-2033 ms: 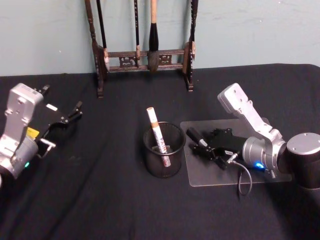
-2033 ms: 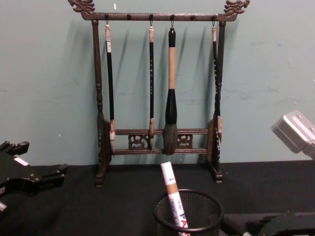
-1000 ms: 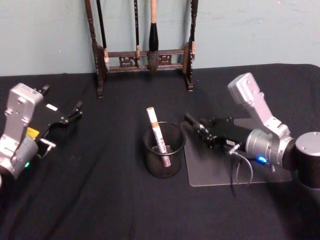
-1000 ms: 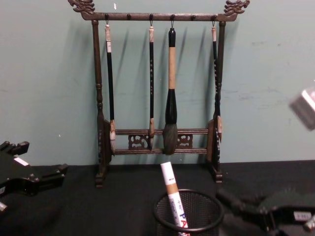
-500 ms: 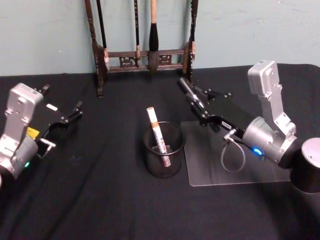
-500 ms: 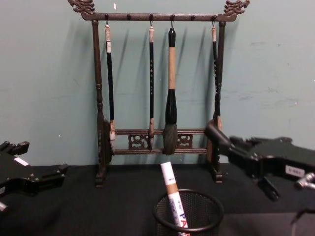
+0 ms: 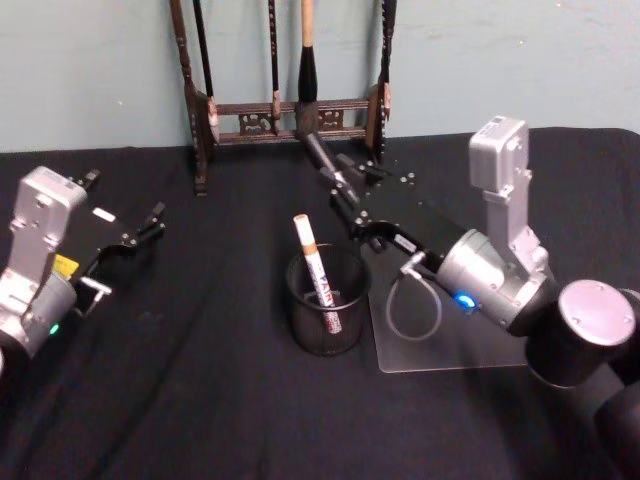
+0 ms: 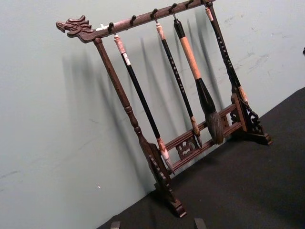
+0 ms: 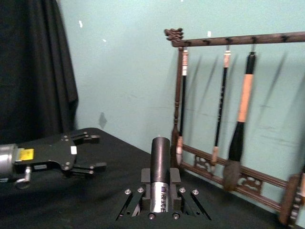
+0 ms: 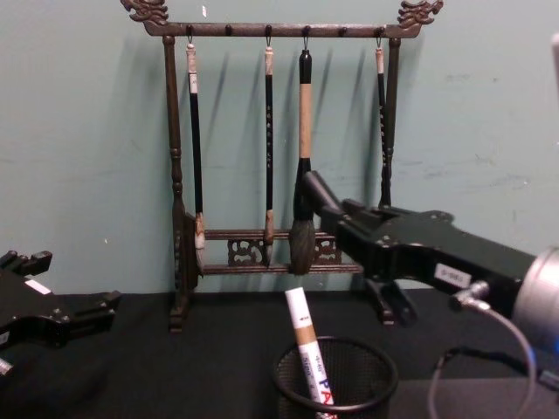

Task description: Pick up the water-based marker from the table and place it into the pen holder.

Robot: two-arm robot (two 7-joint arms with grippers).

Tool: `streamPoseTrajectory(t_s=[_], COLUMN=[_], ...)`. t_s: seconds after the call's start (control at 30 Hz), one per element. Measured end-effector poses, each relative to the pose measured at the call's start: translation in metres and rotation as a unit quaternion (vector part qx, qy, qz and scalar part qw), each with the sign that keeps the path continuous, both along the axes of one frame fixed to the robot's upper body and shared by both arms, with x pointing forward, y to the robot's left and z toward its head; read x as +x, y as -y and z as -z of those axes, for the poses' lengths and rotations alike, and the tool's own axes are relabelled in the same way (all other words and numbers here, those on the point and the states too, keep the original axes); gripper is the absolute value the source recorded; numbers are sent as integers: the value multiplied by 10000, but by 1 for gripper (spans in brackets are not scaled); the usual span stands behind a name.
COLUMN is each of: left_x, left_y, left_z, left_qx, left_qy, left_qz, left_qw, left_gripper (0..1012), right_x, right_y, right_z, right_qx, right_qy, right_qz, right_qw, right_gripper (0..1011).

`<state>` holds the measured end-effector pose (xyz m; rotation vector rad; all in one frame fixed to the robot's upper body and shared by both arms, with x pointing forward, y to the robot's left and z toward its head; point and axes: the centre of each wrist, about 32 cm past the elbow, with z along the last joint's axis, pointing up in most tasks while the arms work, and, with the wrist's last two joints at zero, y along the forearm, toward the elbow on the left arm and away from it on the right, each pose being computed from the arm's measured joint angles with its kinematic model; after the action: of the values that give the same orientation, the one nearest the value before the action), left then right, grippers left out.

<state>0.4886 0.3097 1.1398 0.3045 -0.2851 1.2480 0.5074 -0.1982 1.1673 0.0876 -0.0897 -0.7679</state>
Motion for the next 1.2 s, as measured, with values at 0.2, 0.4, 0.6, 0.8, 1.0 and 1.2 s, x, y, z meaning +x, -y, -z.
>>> streamPoseTrajectory(t_s=[0.2, 0.4, 0.6, 0.8, 1.0, 1.2], left_x=[0, 0, 0, 0, 0, 0], left_y=[0, 0, 0, 0, 0, 0], left_z=[0, 0, 0, 0, 0, 0], left_qx=[0, 0, 0, -1, 0, 0], left_qy=[0, 0, 0, 0, 0, 0], left_qz=[0, 1, 0, 0, 0, 0], left_qw=[10000, 10000, 10000, 10000, 10000, 10000], left_gripper=[1001, 1001, 1001, 1001, 1001, 1001], right_x=[17, 29, 26, 22, 2, -25], right_y=[-107, -180, -216, -242, -263, -270], right_z=[58, 132, 181, 224, 283, 338], right_qx=[67, 68, 75, 82, 95, 68], right_qy=[-74, -202, -309, -366, -401, -416], right_qz=[-121, -215, -251, -257, -258, -255], right_qw=[9999, 9995, 9992, 9990, 9988, 9988], right_gripper=[236, 236, 236, 236, 236, 237])
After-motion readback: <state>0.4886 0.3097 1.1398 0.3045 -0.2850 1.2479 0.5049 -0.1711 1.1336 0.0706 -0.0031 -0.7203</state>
